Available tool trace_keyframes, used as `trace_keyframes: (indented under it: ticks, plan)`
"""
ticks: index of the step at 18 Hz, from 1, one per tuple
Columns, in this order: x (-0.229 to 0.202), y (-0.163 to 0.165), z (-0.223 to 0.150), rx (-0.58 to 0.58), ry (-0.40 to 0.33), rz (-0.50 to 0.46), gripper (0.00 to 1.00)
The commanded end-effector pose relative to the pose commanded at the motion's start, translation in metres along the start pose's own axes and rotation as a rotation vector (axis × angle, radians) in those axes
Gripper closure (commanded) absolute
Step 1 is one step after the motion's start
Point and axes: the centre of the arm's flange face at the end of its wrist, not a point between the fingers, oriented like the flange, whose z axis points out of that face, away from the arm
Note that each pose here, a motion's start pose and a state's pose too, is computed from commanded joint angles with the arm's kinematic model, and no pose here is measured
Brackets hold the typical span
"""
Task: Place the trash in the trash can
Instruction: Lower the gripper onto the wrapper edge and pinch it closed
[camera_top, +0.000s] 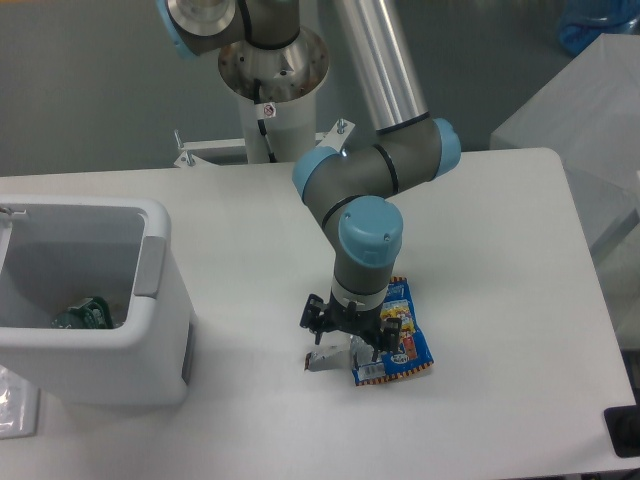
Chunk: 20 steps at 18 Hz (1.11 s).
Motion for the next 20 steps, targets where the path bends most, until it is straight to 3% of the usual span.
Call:
trace_keyframes:
  ticks: [16,20]
  plan:
    - [0.000,-0.008,0.011,0.002,-0.002,-0.024,0.03]
    - [0.004,-0.009,0.012,-0.014,-0.015,-0.014,0.19]
